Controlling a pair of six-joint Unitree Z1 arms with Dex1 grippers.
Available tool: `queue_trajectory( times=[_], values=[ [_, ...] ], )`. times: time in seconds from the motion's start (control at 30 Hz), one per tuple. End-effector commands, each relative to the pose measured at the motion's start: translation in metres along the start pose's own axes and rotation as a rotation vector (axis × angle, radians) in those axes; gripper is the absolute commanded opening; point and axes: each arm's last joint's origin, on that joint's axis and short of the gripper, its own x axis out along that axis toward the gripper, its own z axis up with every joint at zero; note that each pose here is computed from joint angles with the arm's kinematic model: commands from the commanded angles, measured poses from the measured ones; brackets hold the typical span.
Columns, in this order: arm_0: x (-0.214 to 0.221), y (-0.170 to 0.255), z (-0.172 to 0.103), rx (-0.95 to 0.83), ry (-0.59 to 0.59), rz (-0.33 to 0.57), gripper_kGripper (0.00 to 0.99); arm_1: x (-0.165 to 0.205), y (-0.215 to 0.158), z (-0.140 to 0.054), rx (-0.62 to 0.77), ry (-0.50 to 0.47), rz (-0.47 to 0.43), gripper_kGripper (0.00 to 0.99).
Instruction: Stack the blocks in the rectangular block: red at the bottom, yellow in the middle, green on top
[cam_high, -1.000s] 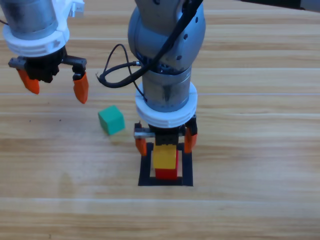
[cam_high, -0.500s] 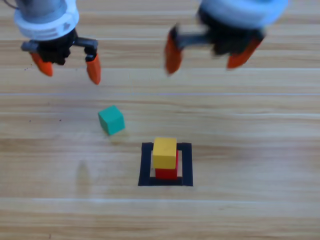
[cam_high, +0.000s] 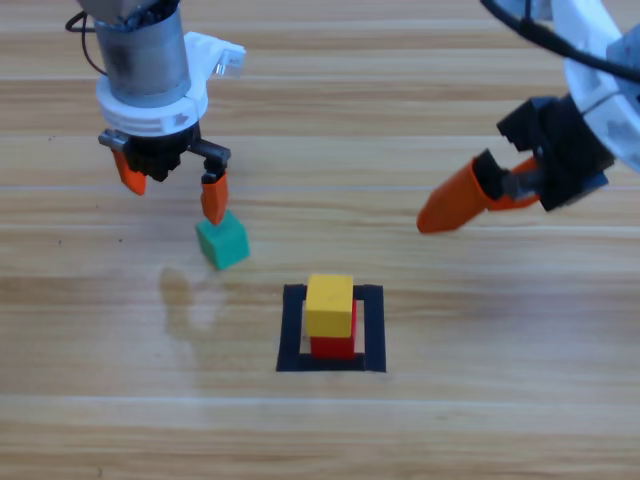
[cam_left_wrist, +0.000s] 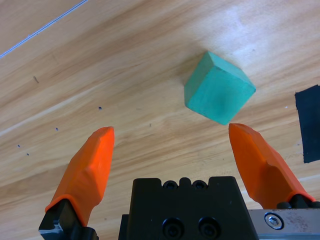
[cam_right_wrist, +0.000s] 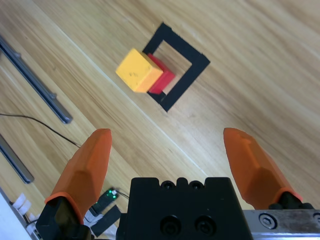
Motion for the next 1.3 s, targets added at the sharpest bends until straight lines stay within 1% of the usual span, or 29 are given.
queue_trajectory(
  times=[0.03,0.07,0.13,0.2,0.3,0.43,0.5,0.53,0.67,0.93,1.1,1.3],
  values=[
    [0.016,-0.024,0.002,0.096,0.028,-0.012,0.979,-0.001,-0.012,-0.023,-0.035,0.01,-0.045,0.989],
    [0.015,-0.026,0.002,0.111,0.028,-0.023,0.979,-0.009,-0.009,-0.027,-0.072,-0.005,-0.042,0.989],
    [0.014,-0.028,0.001,0.126,0.028,-0.037,0.979,-0.027,-0.002,-0.038,-0.203,-0.03,-0.012,0.99],
    [0.014,-0.03,0.001,0.144,0.028,-0.053,0.979,-0.038,0.002,-0.044,-0.277,-0.055,-0.006,0.99],
    [0.016,-0.034,0.001,0.17,0.034,-0.073,0.976,-0.047,0.008,-0.05,-0.345,-0.075,0.052,0.99],
    [0.025,-0.034,0.003,0.181,0.047,-0.072,0.979,-0.05,0.013,-0.053,-0.402,-0.083,0.147,0.99],
    [0.031,-0.035,0.004,0.189,0.056,-0.069,0.976,-0.054,0.016,-0.056,-0.43,-0.102,0.198,0.99],
    [0.033,-0.035,0.005,0.191,0.057,-0.068,0.976,-0.057,0.018,-0.059,-0.441,-0.117,0.209,0.99],
    [0.046,-0.036,0.005,0.198,0.06,-0.058,0.969,-0.061,0.018,-0.068,-0.475,-0.189,0.206,0.989],
    [0.06,-0.038,0.003,0.2,0.043,-0.055,0.966,-0.068,0.02,-0.072,-0.489,-0.216,0.204,0.989],
    [0.063,-0.038,0.004,0.197,0.036,-0.056,0.965,-0.076,0.022,-0.083,-0.522,-0.286,0.207,0.989],
    [0.07,-0.039,0.005,0.198,0.035,-0.053,0.968,-0.073,0.021,-0.082,-0.521,-0.285,0.205,0.989]
  ],
)
